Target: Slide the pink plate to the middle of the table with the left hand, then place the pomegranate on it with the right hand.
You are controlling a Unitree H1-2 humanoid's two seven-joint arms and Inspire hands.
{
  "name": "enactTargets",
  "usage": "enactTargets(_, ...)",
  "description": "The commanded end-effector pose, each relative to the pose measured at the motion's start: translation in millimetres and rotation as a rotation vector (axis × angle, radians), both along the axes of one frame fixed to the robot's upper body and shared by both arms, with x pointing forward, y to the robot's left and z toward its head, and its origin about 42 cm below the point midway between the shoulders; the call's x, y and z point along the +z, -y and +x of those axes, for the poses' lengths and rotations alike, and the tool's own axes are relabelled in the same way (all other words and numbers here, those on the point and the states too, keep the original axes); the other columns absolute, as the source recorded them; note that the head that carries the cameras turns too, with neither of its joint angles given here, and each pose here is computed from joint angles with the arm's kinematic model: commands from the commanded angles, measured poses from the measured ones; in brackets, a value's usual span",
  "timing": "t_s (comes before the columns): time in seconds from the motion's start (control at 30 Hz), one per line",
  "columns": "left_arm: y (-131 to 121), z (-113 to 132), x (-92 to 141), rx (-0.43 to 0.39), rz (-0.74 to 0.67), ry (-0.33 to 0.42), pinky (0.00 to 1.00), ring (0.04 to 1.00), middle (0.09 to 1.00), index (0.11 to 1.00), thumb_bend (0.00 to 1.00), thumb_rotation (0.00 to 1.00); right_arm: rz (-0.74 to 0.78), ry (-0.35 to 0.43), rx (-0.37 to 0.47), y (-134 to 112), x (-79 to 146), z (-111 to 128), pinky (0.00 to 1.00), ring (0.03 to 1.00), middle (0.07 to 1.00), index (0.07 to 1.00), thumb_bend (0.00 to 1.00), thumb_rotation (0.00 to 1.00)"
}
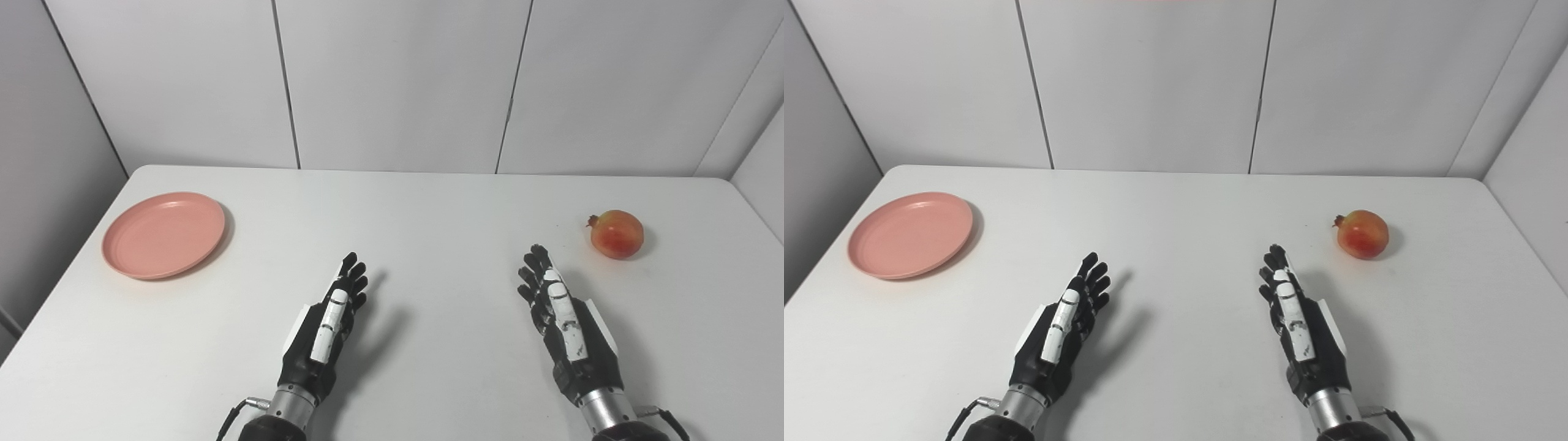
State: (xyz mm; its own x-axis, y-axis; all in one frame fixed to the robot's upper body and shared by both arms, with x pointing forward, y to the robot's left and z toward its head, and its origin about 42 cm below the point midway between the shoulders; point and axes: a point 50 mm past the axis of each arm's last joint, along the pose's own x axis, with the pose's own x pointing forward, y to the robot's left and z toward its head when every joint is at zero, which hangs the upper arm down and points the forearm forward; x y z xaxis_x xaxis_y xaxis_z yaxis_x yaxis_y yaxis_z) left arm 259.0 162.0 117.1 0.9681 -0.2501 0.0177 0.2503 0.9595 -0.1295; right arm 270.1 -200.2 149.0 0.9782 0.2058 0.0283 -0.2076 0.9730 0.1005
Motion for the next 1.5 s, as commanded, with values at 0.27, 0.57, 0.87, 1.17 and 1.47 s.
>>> enactTargets(0.27,18,-7,3,0.011,0.024,0.028,1.0,0.99,1.0,1.0,0.42,1.0,-0.007,0.068,0.023,17,14,-1,1.0,0.998,1.0,1.0,0.23,1.0)
enactTargets(0.57,32,-11,0,0.016,0.045,0.018,0.99,0.983,1.0,1.0,0.43,1.0,0.024,0.088,0.064,22,10,-4,1.0,1.0,1.0,1.0,0.21,1.0)
enactTargets(0.87,31,-11,-4,0.013,0.056,0.019,0.99,0.989,1.0,1.0,0.44,1.0,0.022,0.085,0.06,19,9,-5,1.0,1.0,1.0,1.0,0.19,1.0)
enactTargets(1.17,27,-10,-9,0.017,0.052,0.025,0.99,0.986,1.0,1.0,0.44,1.0,0.003,0.096,0.057,17,8,-5,1.0,1.0,1.0,1.0,0.16,1.0)
enactTargets(1.47,23,-9,-5,0.029,0.046,0.039,1.0,0.989,1.0,1.0,0.43,1.0,0.011,0.081,0.047,13,7,-5,1.0,1.0,1.0,1.0,0.15,1.0)
